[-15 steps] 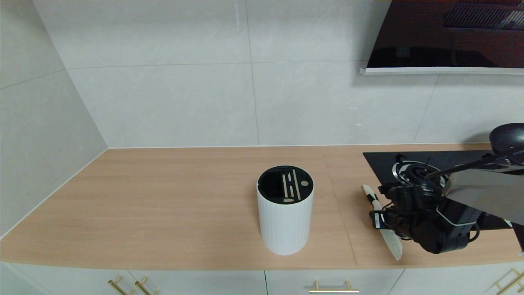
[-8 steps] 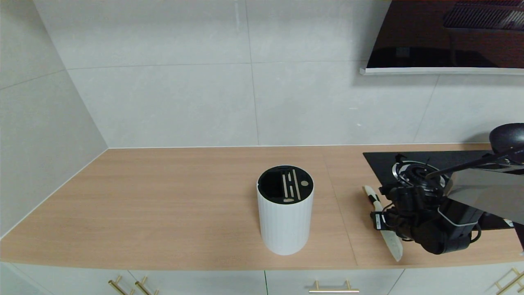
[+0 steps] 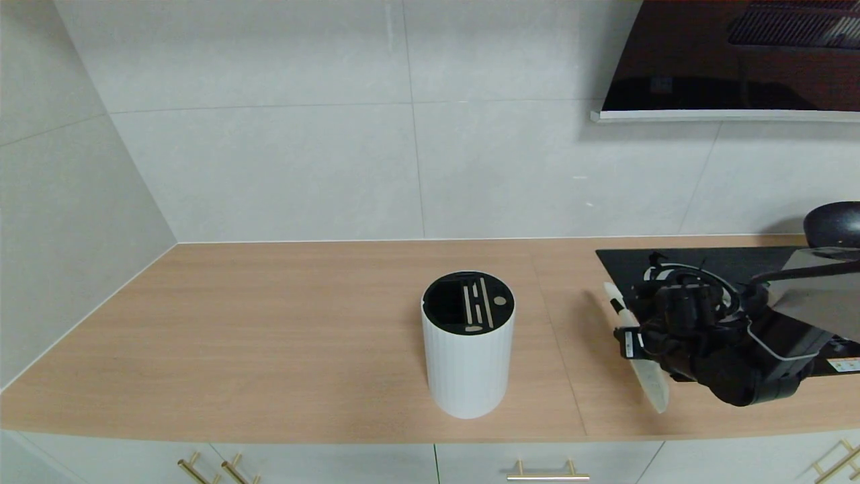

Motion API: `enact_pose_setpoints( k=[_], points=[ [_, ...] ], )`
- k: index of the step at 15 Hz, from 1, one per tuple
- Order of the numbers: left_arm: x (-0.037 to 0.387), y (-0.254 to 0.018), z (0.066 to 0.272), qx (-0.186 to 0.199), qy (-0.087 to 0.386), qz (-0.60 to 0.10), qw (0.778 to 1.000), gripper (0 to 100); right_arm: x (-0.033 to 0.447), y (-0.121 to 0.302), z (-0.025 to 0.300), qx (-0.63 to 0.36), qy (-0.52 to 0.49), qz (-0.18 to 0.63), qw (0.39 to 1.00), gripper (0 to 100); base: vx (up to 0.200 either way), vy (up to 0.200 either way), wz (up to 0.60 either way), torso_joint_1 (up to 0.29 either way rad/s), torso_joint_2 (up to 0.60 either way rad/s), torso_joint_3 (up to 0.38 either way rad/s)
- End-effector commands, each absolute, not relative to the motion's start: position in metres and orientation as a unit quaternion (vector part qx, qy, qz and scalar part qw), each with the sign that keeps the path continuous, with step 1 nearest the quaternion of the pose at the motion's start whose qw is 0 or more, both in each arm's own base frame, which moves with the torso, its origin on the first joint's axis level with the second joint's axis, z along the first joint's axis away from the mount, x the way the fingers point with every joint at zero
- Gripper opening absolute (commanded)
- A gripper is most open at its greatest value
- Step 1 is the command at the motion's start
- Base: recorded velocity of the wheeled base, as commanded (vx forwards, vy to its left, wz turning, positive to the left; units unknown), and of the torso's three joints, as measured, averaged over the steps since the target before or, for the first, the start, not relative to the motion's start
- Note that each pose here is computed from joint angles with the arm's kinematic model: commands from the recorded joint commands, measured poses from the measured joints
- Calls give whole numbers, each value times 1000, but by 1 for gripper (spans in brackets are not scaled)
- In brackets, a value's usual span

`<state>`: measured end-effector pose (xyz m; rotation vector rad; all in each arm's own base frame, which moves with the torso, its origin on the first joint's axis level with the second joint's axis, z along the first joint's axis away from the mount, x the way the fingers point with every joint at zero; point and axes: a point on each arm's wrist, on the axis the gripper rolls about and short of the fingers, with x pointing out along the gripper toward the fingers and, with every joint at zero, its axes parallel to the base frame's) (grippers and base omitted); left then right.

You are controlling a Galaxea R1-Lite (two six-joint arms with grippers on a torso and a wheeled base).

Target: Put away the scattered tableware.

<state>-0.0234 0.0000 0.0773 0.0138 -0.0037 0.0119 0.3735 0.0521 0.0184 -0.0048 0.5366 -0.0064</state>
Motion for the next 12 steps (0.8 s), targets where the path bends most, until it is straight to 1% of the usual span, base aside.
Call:
enact_pose_setpoints(
  k=[1,2,4,5,6,7,8,9,10,11,12],
  points=[
    [-29,-1,104,9,-26,-21,999,100,368,53,76,8,187,3,982,0,0,0,0,0,0,0],
    [-26,-3,123,8,12,-62,998,100,370,54,99,13,152,7,988,0,0,0,0,0,0,0],
    [-3,-5,173,2,55,-121,991,100,377,66,142,19,93,17,995,0,0,0,0,0,0,0],
    [20,-7,204,-2,75,-149,986,100,377,71,162,19,82,18,996,0,0,0,0,0,0,0],
    [44,-8,228,-8,90,-182,979,100,375,79,179,19,74,22,997,0,0,0,0,0,0,0],
    [71,-11,244,-17,113,-215,970,100,375,85,196,22,59,28,998,0,0,0,0,0,0,0],
    [92,-16,253,-24,132,-236,962,100,371,92,210,24,44,36,998,0,0,0,0,0,0,0],
    [123,-32,261,-50,155,-285,945,100,362,101,223,27,28,47,998,0,0,0,0,0,0,0],
    [138,-44,266,-81,158,-307,935,100,354,107,228,28,23,54,998,0,0,0,0,0,0,0],
    [158,-65,269,-138,158,-343,916,100,338,116,228,28,27,59,998,0,0,0,0,0,0,0],
    [169,-78,268,-170,154,-356,906,100,330,122,225,23,34,69,997,0,0,0,0,0,0,0]
  ],
)
